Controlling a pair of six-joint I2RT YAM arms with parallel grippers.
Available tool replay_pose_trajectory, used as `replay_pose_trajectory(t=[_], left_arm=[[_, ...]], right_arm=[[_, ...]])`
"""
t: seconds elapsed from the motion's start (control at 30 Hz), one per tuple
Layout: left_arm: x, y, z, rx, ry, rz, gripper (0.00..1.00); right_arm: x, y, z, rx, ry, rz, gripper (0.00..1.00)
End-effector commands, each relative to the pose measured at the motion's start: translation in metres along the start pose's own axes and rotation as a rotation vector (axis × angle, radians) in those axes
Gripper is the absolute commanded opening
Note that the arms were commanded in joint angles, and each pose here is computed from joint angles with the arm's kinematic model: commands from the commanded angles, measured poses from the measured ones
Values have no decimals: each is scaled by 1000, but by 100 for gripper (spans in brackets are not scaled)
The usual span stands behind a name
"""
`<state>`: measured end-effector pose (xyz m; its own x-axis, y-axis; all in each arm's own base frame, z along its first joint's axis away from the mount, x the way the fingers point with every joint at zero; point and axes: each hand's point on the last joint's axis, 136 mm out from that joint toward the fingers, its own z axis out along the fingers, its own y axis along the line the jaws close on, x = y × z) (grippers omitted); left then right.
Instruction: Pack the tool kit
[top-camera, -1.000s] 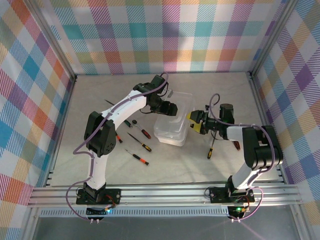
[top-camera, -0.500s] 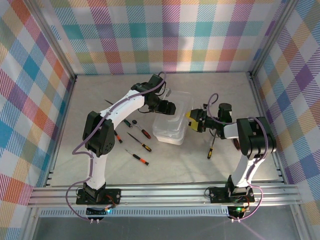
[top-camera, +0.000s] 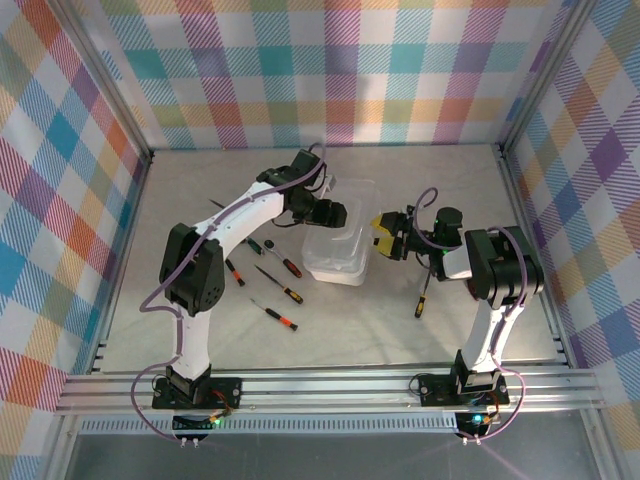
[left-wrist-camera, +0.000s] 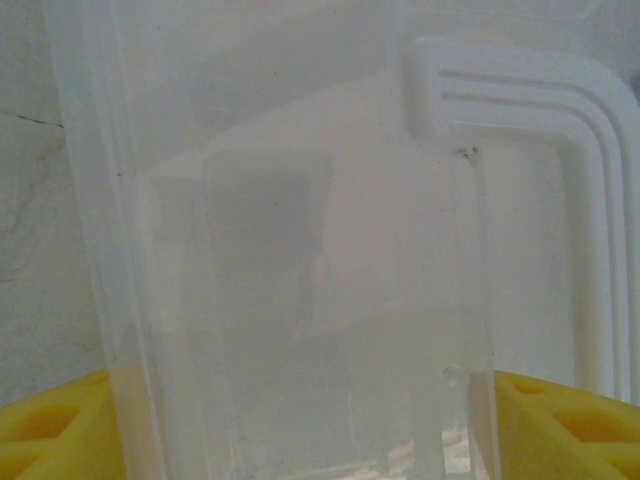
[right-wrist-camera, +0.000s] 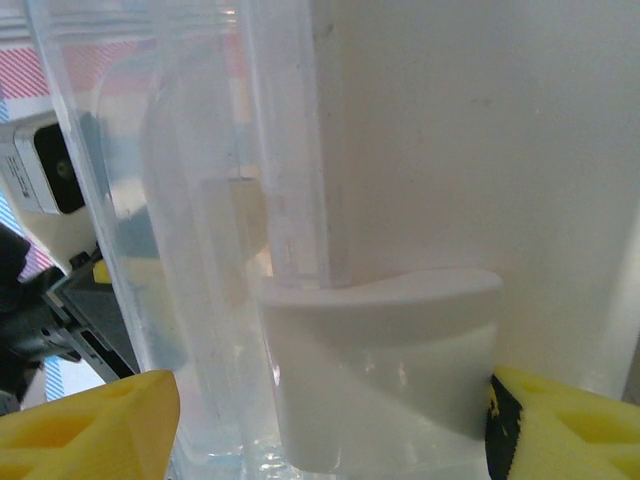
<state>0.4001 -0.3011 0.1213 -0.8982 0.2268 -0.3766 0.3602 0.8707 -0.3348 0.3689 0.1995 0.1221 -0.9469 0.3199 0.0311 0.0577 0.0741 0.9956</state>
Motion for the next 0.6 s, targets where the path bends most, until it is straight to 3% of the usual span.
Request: replay_pose_trajectory(t=[0.0, 0.23, 0.57], left_arm=[[105, 67, 63, -263, 343, -31, 50], [113, 95, 59, -421, 360, -28, 43], [126, 115, 54, -518, 399, 14, 37]], right_arm=[[20, 120, 6, -226, 98, -406, 76], [19, 152, 1, -265, 67, -447, 72], [13, 176, -22, -288, -20, -492, 72]])
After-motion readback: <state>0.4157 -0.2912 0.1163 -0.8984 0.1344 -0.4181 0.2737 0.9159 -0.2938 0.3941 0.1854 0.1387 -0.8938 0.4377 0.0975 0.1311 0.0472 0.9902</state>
